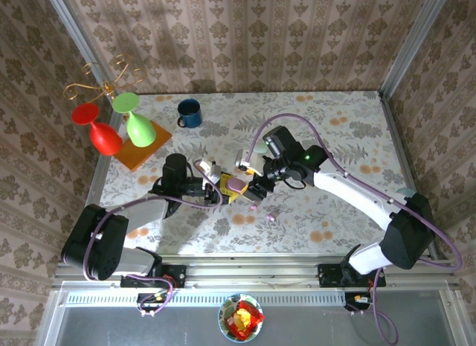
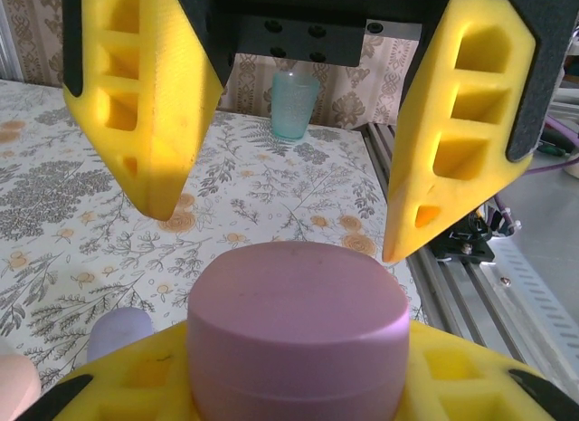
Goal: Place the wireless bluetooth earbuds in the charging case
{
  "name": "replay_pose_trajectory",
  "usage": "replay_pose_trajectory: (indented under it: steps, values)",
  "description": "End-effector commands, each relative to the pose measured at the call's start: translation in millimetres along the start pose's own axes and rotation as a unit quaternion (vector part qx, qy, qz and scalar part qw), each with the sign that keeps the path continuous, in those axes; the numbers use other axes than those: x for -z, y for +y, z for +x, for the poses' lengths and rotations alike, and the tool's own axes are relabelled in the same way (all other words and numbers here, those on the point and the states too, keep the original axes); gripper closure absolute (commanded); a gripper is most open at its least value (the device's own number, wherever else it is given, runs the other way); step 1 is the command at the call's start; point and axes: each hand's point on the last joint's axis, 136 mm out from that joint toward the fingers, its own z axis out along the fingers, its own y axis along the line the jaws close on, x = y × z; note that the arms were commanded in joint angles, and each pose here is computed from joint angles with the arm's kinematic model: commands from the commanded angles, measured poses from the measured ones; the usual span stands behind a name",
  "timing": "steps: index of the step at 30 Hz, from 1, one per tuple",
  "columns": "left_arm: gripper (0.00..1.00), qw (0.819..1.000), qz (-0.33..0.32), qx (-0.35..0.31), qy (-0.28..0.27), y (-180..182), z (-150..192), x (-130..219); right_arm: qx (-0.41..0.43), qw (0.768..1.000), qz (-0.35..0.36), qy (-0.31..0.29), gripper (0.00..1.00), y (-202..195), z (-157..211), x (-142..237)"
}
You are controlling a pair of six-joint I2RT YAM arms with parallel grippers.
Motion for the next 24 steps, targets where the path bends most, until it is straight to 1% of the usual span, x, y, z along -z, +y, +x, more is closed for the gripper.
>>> replay_pose_trajectory:
  steps: [1,5,10,13,18,24]
  values:
    - [0.83,1.000,0.014,-0.019,-0.016,-3,-13,1,0.001,1.000,-0.005,-0.024,0.29,1,-9,1]
    - [0.84,1.000,0.014,-0.019,-0.017,-2,-14,1,-0.006,1.000,-0.006,-0.020,0.28,-3,-9,-5]
    - [0.83,1.000,0.011,-0.022,-0.017,-2,-12,1,-0.024,0.999,0.034,-0.019,0.28,-20,-10,-6]
    - [0.83,0.999,0.003,-0.030,-0.016,-1,-11,3,-0.044,0.997,0.049,-0.035,0.28,-28,-12,3]
    - [0.83,0.999,-0.005,-0.041,-0.018,0,-11,4,-0.069,0.995,0.044,-0.064,0.29,-30,-14,16]
    - [0.83,0.998,-0.006,-0.050,-0.022,-1,-14,5,-0.083,0.992,0.057,-0.072,0.29,-37,-18,18]
